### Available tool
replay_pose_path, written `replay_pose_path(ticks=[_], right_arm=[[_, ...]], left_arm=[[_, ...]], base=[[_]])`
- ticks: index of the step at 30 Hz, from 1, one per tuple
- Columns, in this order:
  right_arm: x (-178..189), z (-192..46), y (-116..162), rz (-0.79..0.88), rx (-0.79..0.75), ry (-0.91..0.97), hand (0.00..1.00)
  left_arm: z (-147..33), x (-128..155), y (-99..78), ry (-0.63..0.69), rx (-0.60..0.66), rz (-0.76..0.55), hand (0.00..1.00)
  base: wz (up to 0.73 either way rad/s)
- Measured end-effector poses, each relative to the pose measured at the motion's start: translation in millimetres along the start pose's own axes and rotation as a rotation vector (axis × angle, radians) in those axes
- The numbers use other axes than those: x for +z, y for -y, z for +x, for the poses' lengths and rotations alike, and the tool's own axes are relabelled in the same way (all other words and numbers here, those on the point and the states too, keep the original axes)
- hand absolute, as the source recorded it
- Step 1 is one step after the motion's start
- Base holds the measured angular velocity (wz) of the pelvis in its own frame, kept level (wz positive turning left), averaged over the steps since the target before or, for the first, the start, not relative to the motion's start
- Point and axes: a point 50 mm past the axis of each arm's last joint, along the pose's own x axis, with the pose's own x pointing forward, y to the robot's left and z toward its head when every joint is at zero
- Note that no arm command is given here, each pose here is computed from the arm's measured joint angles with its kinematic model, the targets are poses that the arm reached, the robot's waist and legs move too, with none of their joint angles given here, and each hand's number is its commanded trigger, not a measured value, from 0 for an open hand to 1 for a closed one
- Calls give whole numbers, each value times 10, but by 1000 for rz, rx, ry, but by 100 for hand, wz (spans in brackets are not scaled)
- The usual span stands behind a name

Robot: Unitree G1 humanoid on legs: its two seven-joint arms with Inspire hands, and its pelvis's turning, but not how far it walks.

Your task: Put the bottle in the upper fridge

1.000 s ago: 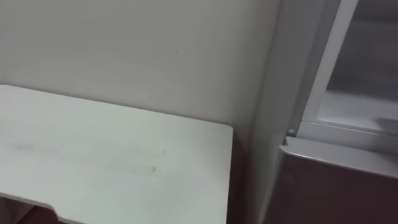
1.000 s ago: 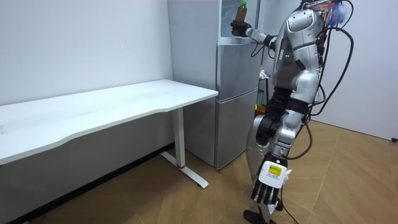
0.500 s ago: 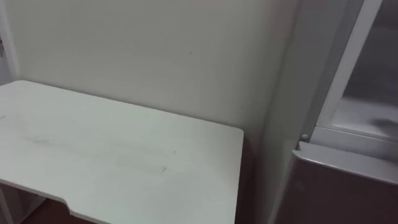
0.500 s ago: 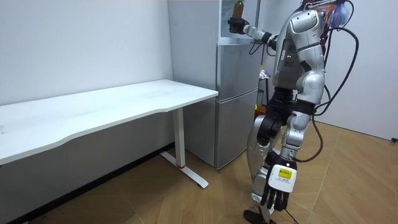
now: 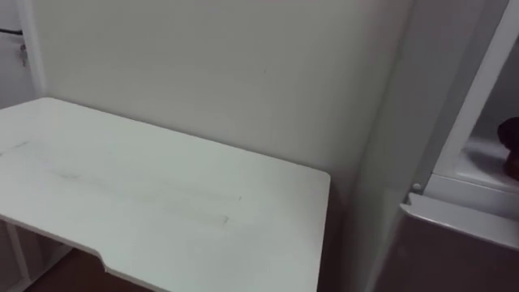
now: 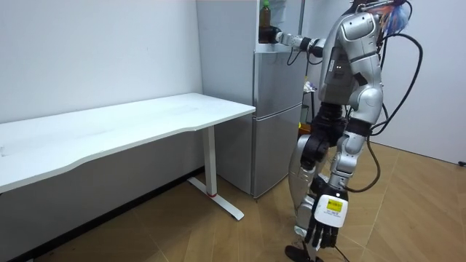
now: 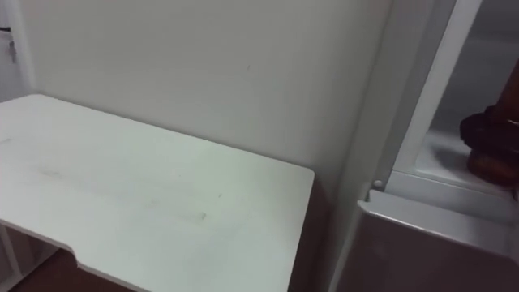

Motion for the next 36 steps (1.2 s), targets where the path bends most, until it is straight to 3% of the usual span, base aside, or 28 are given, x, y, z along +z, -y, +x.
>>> replay_pose_path(ticks=[13,16,36], right_arm=[[5,66,-9,0,7,11,100],[4,98,-22,-2,2,9,2],[8,114,-24,15,4,19,0]], left_arm=[[-3,-64,33,-45,-18,10,0],[-3,-46,50,-38,-26,22,0],[-2,-13,51,-21,-31,-21,0]], base=[[12],[0],[0]])
